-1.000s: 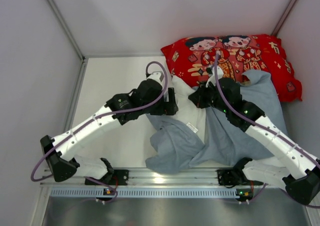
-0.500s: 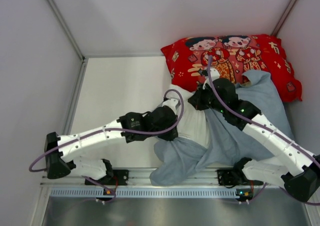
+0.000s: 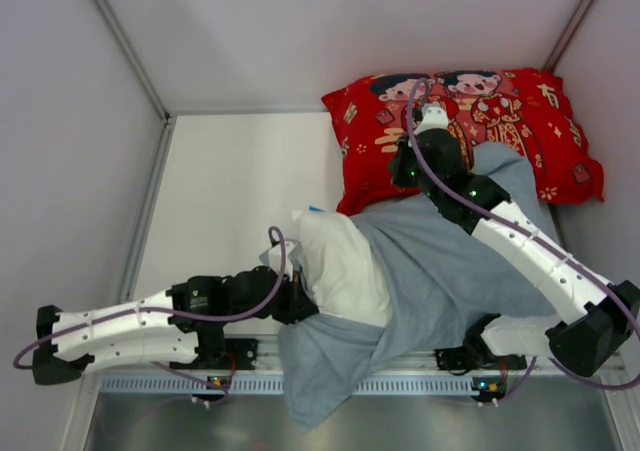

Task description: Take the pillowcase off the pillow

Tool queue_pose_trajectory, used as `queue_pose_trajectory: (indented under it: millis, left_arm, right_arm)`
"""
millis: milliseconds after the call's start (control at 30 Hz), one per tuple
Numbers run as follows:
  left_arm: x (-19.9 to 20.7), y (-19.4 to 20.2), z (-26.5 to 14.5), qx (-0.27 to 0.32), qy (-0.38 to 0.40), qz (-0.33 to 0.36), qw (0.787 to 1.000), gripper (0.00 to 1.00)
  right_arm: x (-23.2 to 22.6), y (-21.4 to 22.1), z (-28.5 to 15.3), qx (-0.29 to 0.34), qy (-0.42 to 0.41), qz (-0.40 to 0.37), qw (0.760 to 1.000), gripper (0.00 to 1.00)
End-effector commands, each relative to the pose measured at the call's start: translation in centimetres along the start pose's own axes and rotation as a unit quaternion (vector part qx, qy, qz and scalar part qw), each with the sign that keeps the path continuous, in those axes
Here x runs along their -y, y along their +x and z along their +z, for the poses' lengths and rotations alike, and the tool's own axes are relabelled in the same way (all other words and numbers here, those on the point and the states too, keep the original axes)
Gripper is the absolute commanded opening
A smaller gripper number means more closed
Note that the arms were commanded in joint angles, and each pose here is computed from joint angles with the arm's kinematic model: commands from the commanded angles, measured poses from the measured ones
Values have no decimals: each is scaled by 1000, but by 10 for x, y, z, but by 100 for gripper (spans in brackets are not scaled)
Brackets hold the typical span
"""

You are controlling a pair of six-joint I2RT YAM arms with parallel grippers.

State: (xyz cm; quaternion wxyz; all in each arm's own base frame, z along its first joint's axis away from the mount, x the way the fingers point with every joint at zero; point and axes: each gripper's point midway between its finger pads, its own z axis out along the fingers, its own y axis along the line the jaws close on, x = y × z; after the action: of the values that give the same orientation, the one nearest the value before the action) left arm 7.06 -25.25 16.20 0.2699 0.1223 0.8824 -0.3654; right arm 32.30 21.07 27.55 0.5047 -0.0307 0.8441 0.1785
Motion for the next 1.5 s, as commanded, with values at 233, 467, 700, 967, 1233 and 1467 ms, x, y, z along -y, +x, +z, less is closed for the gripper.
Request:
queue_pose_trajectory:
  millis: [233,467,700,967,1233,1467]
  left_arm:
    - [18,-1,-17,5,59,-16,998,0]
    - [13,-2,-3,7,32,-5,999,0]
    - [14,-5,-9,22,48,-21,998,1]
    - [7,-3,-17,40,62,-43,996,13]
    - [5,2,-11,25,50,-41,998,54]
    - [6,7,-4,5,40,-36,999,49]
  right_arm:
    - [-123,12,-34,-27,-282,-127,951,76]
    - [-177,114,-59,-131,-351,-204,905,92]
    - [-154,173,-32,-193,-274,-233,913,93]
    - [-124,237,-16,-255,-206,-259,909,36]
    - [-104,206,-5,-183,-124,-234,947,0]
    - [-98,170,-6,-129,-93,-212,964,0]
